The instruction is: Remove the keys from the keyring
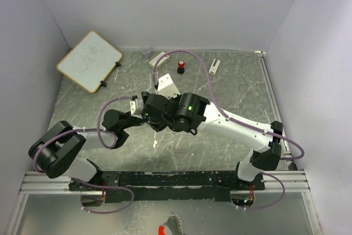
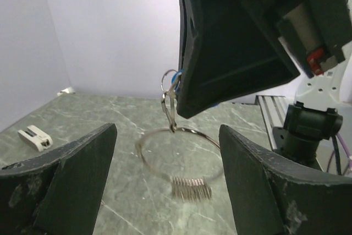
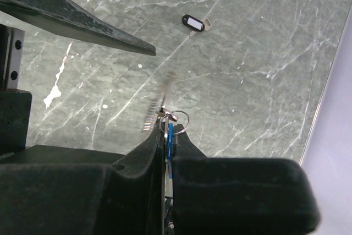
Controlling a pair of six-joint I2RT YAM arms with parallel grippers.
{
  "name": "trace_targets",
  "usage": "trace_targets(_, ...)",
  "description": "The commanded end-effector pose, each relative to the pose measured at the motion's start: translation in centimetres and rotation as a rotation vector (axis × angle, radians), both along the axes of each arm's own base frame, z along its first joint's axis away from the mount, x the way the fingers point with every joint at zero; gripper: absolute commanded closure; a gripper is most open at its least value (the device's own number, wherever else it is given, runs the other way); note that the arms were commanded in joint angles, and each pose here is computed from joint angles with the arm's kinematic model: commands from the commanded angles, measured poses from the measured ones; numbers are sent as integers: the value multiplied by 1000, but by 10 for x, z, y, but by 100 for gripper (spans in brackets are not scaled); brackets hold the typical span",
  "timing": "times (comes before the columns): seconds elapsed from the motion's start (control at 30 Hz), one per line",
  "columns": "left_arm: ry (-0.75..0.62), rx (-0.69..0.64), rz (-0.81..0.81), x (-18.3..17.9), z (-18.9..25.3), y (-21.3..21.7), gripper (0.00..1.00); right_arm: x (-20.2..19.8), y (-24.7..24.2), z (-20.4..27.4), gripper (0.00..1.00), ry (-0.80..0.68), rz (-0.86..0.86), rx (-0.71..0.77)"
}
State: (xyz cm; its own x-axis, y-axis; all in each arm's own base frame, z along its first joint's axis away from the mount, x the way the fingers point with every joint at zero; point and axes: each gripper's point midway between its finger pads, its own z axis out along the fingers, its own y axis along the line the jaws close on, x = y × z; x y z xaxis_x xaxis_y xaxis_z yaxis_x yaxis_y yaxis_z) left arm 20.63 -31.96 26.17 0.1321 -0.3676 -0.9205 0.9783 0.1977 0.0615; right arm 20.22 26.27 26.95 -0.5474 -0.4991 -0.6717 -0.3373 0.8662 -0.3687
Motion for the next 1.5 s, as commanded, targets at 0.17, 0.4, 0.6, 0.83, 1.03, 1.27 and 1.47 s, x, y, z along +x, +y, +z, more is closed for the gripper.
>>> trace_targets(0.17, -73, -76, -151, -21, 24, -7, 30, -3, -3, 12, 100, -10, 22, 10)
trace_targets(0.4, -89, -87, -193, -26, 33, -10, 33, -6, -3, 18, 100, -44, 44, 14)
trace_targets(0.6, -92, -109, -205, -26, 40, -11, 33, -9, -1, 21, 100, -61, 55, 45)
trace_targets(0.83, -65, -131, -175, -19, 35, -15, 37, -12, 2, 24, 100, -67, 64, 58)
trace_targets(1.03, -71, -152, -157, -19, 40, -17, 37, -14, 0, 21, 100, -65, 58, 61)
trace_targets(1.27, -86, -197, -73, -14, 49, -8, 38, -15, 1, 19, 100, -57, 61, 69)
trace_targets(1.47, -82, -229, -21, -10, 55, -4, 44, -16, 4, 17, 100, -51, 69, 68)
